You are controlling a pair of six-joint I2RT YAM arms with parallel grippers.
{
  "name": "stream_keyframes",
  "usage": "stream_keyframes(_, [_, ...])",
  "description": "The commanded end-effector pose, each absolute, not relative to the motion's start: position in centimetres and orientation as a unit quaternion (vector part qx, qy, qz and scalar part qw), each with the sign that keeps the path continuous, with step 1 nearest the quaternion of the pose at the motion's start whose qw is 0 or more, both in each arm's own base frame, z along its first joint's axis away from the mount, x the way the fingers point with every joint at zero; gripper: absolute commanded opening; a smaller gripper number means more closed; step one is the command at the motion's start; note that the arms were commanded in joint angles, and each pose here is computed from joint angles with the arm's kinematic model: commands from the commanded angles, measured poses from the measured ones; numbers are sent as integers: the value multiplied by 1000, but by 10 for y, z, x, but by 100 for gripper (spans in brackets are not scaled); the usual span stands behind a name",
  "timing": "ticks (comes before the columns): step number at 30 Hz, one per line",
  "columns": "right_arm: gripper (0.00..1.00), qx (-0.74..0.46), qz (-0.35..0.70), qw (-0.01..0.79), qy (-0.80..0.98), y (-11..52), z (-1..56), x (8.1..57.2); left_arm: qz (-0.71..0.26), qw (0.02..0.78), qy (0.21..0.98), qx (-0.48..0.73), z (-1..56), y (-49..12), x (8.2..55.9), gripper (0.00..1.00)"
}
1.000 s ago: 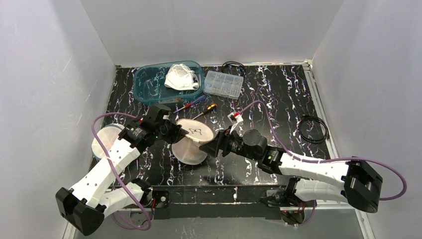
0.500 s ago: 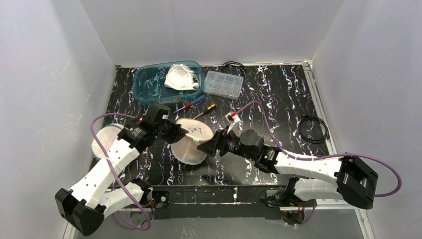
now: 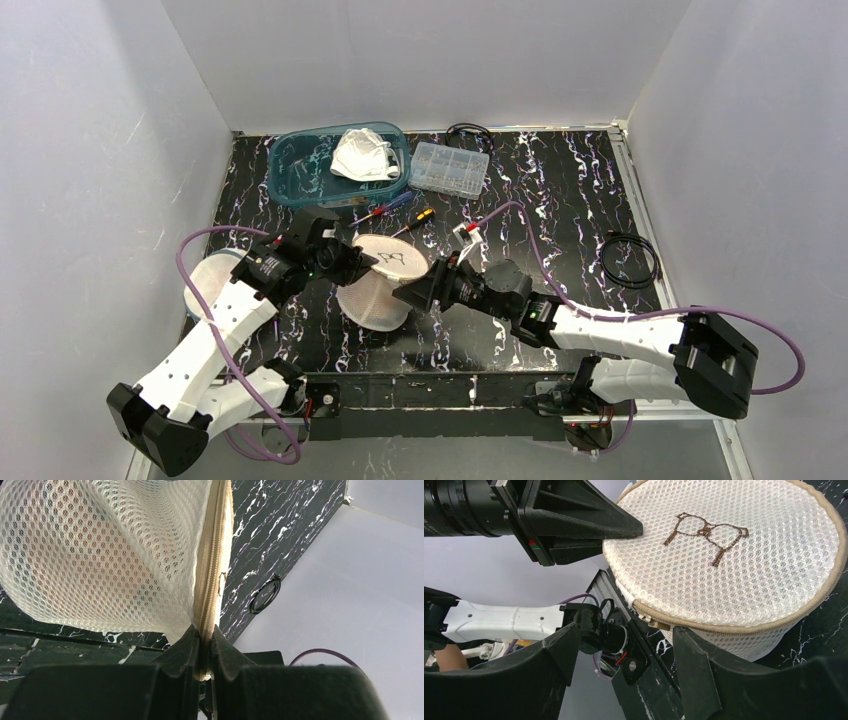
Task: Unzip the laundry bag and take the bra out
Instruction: Unzip the laundry bag at the center of the board.
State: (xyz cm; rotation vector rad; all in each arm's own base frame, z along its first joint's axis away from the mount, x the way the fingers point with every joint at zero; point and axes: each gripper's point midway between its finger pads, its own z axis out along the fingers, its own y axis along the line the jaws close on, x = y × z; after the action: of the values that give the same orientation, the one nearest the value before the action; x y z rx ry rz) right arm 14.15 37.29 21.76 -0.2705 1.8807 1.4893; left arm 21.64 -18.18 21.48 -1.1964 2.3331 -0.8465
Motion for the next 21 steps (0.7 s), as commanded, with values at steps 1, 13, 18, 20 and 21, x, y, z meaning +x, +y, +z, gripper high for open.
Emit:
stream_keyframes(1, [75, -96, 598, 358, 710, 376, 227, 140, -326, 212, 816, -428, 242, -179, 217, 0])
stream_keyframes(13, [75, -89, 617, 363, 692, 377, 236, 140, -340, 208, 811, -429, 251, -182, 215, 0])
stream_keyframes(18, [75, -90, 623, 370, 683, 379, 242, 141, -339, 207, 811, -430, 250, -182, 215, 0])
stream_keyframes(20, [75, -88, 625, 369, 682, 381, 243, 142, -338, 206, 812, -429, 249, -182, 215, 0])
stream_keyframes(21, [74, -87, 626, 369, 681, 382, 244, 143, -338, 205, 812, -430, 249, -182, 215, 0])
